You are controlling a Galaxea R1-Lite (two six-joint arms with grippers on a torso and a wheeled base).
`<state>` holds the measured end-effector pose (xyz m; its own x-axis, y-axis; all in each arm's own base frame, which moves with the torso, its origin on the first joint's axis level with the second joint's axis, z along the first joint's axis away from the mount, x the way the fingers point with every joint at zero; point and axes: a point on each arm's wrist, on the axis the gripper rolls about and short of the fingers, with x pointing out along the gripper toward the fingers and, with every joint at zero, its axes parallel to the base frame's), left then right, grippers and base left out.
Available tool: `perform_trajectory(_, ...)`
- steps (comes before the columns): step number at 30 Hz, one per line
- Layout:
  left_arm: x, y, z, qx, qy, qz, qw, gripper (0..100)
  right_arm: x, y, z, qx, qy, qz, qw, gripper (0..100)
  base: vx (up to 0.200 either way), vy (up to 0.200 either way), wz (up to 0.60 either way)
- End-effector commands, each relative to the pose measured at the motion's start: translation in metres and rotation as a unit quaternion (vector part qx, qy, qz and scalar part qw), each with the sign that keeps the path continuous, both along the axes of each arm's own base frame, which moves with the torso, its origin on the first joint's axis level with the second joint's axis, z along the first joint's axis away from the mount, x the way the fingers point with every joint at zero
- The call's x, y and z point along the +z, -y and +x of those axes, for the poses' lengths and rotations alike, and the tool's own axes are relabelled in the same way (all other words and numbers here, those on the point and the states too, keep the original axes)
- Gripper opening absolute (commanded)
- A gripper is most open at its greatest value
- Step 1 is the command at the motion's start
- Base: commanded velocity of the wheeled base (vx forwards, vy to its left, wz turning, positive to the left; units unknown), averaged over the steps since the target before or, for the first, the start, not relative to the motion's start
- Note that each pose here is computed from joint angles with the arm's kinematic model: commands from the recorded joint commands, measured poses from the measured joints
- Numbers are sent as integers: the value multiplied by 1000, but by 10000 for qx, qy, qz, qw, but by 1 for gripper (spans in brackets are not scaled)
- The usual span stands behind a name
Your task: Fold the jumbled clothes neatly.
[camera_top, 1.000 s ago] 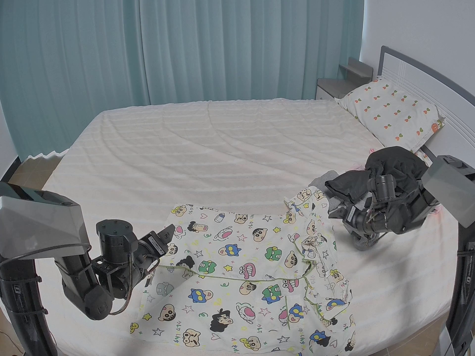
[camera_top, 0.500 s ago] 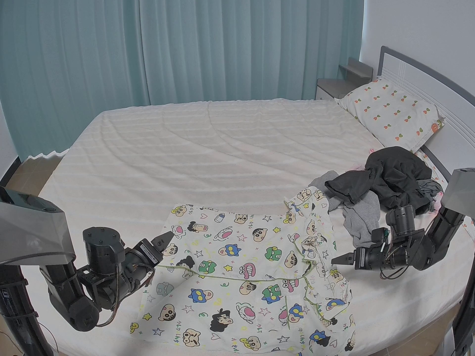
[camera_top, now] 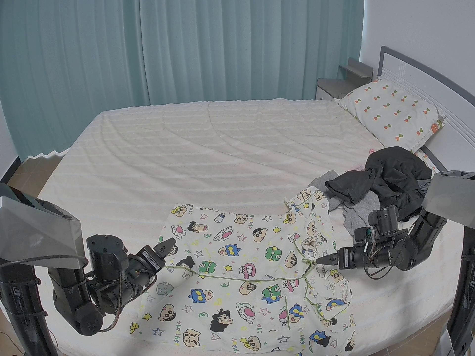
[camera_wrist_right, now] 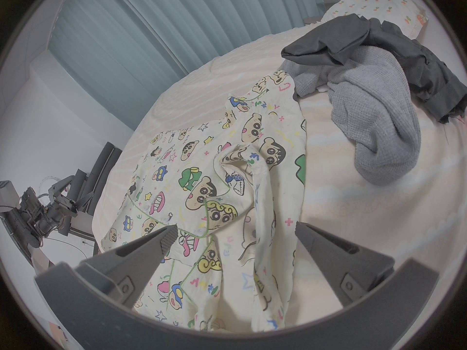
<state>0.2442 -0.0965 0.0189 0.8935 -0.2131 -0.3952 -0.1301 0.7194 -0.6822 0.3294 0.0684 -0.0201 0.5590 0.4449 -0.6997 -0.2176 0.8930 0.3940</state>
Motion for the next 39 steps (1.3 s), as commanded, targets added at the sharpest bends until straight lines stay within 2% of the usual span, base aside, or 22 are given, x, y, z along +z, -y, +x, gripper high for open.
perform_trajectory(1,-5,0,1,-3,-65,31,10000,100,-11,-3,4,32,-96,-20,9999,0,0,0,0)
perform_trajectory(9,-9,0,1,19,-134,66,9999,100,-30,-10,15,-82,-155,-275,9995,0,0,0,0)
perform_trajectory(14,-9,0,1,19,-141,69,9999,100,-20,-5,13,-171,-81,-276,9994,0,0,0,0)
perform_trajectory(21,-9,0,1,18,-140,72,9999,100,11,23,-1,-641,133,-375,9972,0,0,0,0)
perform_trajectory(29,-8,-1,-1,32,-137,78,9999,100,6,64,-6,-1069,42,-550,9927,0,0,0,0)
perform_trajectory(39,-8,0,0,32,-116,69,9999,100,2,95,-9,-1492,-60,-610,9869,0,0,0,0)
